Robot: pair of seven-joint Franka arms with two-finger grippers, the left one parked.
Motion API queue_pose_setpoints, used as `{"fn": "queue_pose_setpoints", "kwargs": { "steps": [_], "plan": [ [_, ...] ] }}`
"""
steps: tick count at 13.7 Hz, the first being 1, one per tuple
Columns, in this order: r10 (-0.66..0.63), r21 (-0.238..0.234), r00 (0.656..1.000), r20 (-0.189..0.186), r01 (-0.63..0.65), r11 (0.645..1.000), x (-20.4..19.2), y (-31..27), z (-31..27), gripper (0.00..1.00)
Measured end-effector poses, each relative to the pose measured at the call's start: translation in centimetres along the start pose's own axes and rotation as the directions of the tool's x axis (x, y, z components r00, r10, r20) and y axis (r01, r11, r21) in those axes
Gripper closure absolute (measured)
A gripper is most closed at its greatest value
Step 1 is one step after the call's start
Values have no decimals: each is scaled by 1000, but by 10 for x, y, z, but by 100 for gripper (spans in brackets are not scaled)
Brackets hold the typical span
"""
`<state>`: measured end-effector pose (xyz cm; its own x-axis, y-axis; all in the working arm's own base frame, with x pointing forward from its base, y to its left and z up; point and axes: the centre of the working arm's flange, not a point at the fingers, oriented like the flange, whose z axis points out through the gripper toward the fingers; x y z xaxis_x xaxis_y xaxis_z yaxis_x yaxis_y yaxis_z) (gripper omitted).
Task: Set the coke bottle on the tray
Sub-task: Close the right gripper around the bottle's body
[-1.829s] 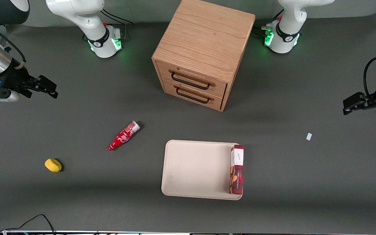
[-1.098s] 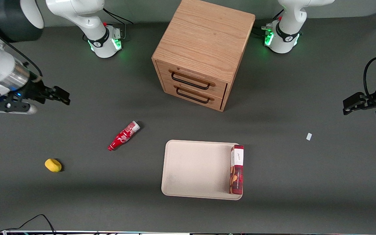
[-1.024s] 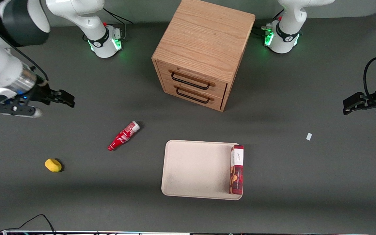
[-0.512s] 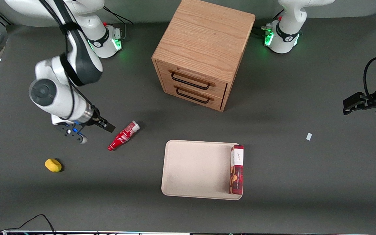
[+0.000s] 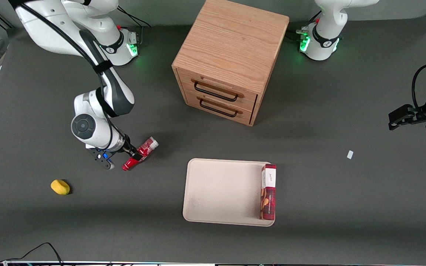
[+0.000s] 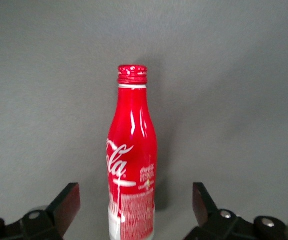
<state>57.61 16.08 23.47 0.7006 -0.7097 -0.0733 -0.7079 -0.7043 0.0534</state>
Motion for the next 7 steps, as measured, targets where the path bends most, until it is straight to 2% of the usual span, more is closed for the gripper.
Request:
{"fn": "queue_pose_setpoints", "kwargs": {
  "steps": [7],
  "plan": [
    [13, 28, 1000, -7, -13, 1000, -8, -7, 41, 0]
  ]
}}
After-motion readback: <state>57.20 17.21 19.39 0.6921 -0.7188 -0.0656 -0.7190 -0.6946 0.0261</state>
